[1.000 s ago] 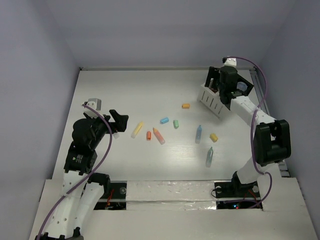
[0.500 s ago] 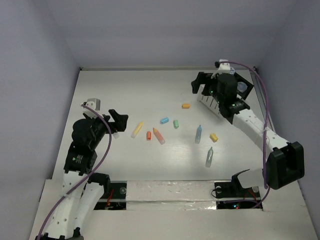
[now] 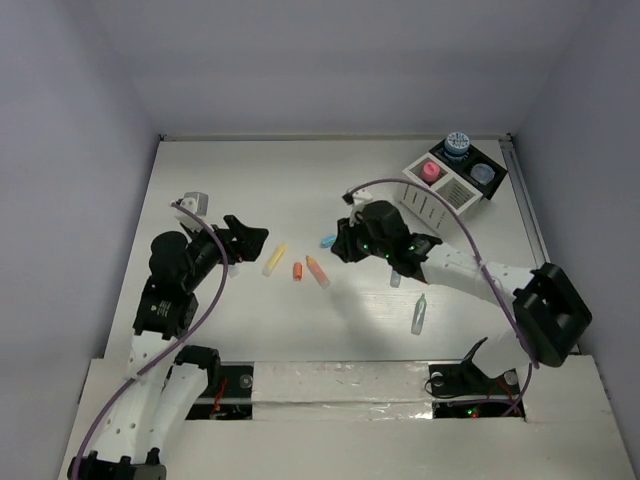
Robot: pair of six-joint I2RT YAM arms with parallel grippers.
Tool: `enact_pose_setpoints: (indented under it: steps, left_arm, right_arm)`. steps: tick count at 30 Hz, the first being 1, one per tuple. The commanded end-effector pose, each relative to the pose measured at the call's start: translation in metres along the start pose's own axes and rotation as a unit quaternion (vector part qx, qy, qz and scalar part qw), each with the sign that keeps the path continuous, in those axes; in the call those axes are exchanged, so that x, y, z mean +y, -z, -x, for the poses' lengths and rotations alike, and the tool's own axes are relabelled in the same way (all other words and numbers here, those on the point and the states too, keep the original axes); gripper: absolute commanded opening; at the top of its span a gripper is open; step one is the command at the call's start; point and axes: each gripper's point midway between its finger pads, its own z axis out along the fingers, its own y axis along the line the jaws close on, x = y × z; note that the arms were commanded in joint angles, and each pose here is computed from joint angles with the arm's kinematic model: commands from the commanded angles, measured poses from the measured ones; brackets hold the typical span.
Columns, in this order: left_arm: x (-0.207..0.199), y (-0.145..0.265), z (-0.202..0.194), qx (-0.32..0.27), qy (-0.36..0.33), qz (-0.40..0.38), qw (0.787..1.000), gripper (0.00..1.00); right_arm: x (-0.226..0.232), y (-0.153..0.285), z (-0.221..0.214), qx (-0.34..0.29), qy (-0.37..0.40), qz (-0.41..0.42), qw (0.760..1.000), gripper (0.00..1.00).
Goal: Sort the stationery into containers
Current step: Pick up the pen from the center of the board.
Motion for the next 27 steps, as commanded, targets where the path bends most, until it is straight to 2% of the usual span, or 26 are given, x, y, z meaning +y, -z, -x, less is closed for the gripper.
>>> enact_pose_setpoints:
  steps: [1,4,8,9,16,27]
  left_arm:
    - [-0.004,-0.002,0.004,-0.01,0.003,-0.013,1.0,0.99]
    - [0.001,0.0,0.001,-0.009,0.002,-0.002,1.0,0.99]
    - [0.001,0.003,0.001,-0.014,0.002,0.0,1.0,0.99]
    - [0.001,0.004,0.002,-0.016,0.002,-0.001,1.0,0.99]
    - [0.0,0.003,-0.002,-0.011,0.005,-0.004,1.0,0.99]
    - [0.0,0.001,-0.004,-0.004,0.009,-0.007,1.0,0.99]
  right_arm:
    - [0.023,-0.014,-0.013,0.02,0.016,0.021,0.999,0.35]
    - [0.028,-0.031,-0.025,0.046,0.031,0.009,0.998,0.45]
    - [0.026,-0.052,-0.03,0.062,0.041,-0.018,0.997,0.49]
    - [0.02,-0.061,-0.038,0.074,0.046,-0.029,0.996,0.52]
    - [0.013,-0.093,-0.057,0.113,0.063,-0.052,0.99,0.53]
    - [0.012,-0.105,-0.089,0.161,0.081,-0.067,0.981,0.53]
